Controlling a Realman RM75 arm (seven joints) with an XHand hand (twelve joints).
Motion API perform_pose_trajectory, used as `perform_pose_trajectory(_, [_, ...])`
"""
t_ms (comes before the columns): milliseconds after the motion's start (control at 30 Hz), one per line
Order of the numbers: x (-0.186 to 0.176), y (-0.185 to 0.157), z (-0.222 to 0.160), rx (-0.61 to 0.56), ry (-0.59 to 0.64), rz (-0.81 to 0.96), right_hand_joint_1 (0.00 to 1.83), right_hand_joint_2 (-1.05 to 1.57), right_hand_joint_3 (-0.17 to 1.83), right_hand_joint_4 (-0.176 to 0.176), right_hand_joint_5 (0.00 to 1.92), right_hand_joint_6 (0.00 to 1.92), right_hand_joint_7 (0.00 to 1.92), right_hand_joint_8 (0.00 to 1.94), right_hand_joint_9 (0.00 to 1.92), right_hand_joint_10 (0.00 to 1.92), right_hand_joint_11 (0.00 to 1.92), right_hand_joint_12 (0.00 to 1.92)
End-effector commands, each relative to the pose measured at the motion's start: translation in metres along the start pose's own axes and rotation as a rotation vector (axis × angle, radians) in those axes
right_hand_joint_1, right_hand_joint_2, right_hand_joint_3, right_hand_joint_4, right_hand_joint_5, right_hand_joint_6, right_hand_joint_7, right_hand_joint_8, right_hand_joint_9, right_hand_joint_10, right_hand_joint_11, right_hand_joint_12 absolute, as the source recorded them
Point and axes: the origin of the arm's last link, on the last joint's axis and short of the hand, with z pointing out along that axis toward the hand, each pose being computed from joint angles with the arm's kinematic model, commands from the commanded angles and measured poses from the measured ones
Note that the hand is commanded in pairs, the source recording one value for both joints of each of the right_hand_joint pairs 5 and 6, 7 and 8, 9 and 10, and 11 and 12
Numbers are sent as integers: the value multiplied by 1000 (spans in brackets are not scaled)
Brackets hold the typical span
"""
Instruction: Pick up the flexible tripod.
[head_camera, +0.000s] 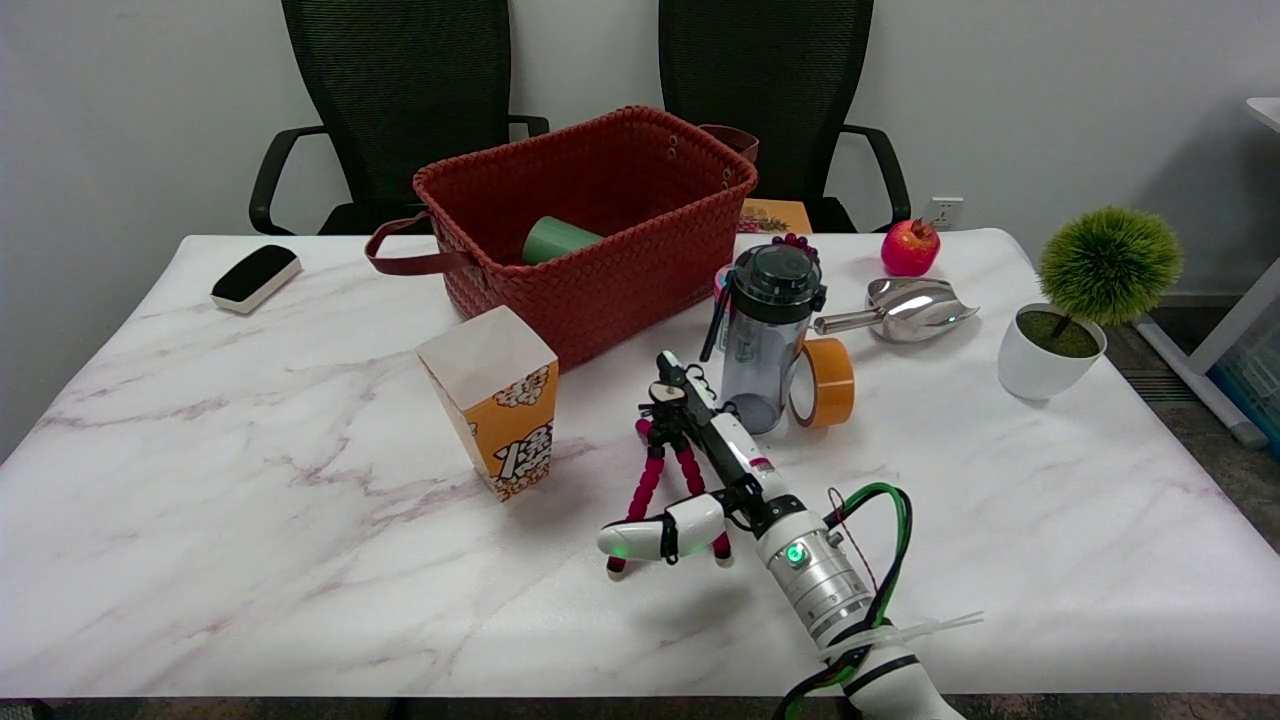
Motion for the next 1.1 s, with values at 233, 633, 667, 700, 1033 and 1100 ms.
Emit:
perform_pose_trajectory(233, [-10, -1, 8, -14, -28, 13, 1046, -32, 461, 0, 0, 0, 0, 0, 0, 0, 282, 282])
perform_pose_trajectory(633, [-10, 4, 8, -29, -19, 14, 1066, 78, 315, 0, 53, 53, 105, 105, 0, 0, 473, 473])
perform_pose_trajectory(667, [-9, 5, 8, -29, -16, 15, 1066, 82, 312, 0, 54, 54, 134, 134, 0, 0, 533, 533])
perform_pose_trajectory(700, [-9, 5, 9, -30, -14, 16, 1065, 91, 302, 0, 56, 56, 178, 178, 0, 0, 627, 627])
perform_pose_trajectory(1033, [-6, 5, 10, -28, -4, 15, 1112, 231, 191, 0, 182, 182, 740, 740, 107, 107, 1262, 1262])
perform_pose_trajectory(1100, [-5, 5, 10, -29, -2, 15, 1107, 265, 185, 0, 198, 198, 808, 808, 156, 156, 1331, 1331])
